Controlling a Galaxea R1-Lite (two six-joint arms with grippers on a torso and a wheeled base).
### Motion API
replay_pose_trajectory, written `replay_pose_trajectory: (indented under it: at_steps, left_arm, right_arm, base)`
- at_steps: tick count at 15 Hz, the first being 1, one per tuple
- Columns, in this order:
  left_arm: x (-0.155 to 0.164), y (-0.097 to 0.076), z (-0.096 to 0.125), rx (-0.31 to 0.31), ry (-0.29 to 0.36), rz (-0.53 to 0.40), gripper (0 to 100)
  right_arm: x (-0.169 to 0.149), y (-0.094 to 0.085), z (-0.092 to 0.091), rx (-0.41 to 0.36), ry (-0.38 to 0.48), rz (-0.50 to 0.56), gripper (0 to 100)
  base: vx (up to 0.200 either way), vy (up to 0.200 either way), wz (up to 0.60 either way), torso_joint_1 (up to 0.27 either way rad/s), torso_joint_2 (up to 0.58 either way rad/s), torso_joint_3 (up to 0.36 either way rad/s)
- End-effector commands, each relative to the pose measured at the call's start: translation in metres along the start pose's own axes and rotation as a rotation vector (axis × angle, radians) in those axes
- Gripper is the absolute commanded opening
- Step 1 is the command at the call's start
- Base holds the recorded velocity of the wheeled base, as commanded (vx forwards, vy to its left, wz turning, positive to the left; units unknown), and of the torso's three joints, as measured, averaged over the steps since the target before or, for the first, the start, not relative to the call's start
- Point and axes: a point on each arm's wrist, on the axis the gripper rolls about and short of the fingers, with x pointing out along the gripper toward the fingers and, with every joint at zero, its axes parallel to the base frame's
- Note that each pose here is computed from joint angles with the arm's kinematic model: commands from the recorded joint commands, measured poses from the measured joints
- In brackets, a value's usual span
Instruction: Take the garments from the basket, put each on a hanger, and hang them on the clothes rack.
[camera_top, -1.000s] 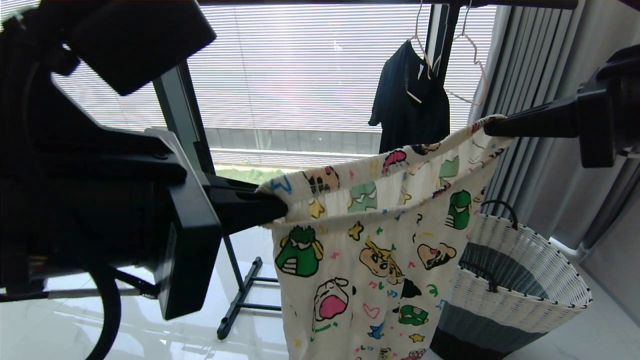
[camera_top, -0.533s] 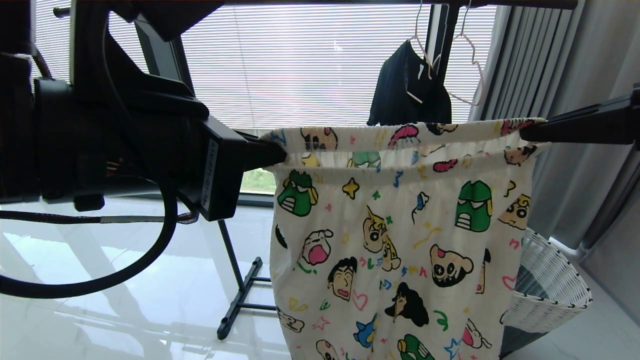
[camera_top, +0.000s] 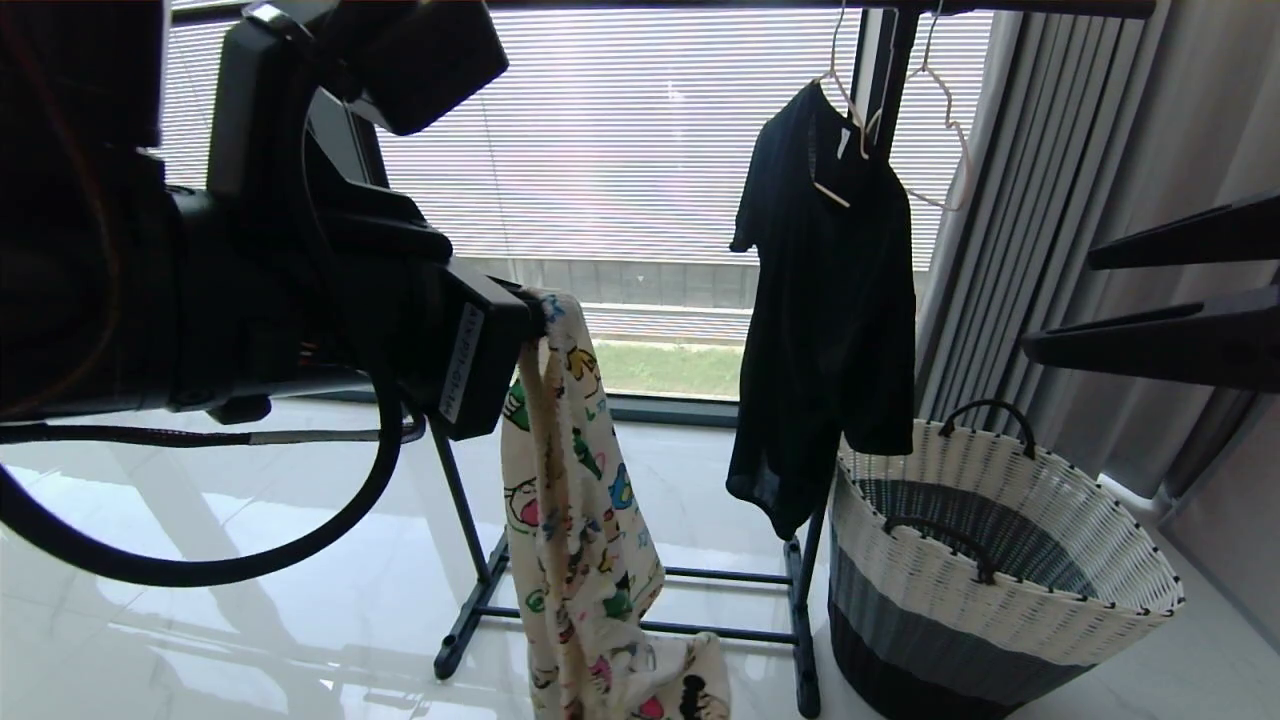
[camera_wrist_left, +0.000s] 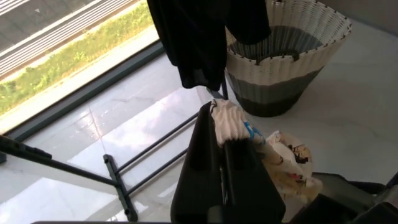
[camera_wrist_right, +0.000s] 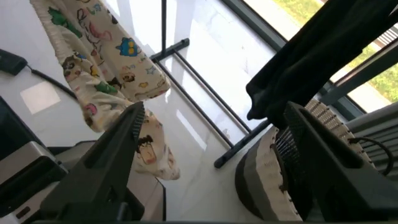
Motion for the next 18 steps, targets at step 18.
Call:
replay_pose_trajectory:
  at_steps: [18]
  left_arm:
    - [-0.069,0.094,-0.128,-0.198,0.217,0.717,0]
  right_arm:
    - [-0.008,-0.062,-0.061,0.169,0.172,-0.677,100]
  base:
    - [0.000,0.000,0.00,0.026,-0.09,-0.065]
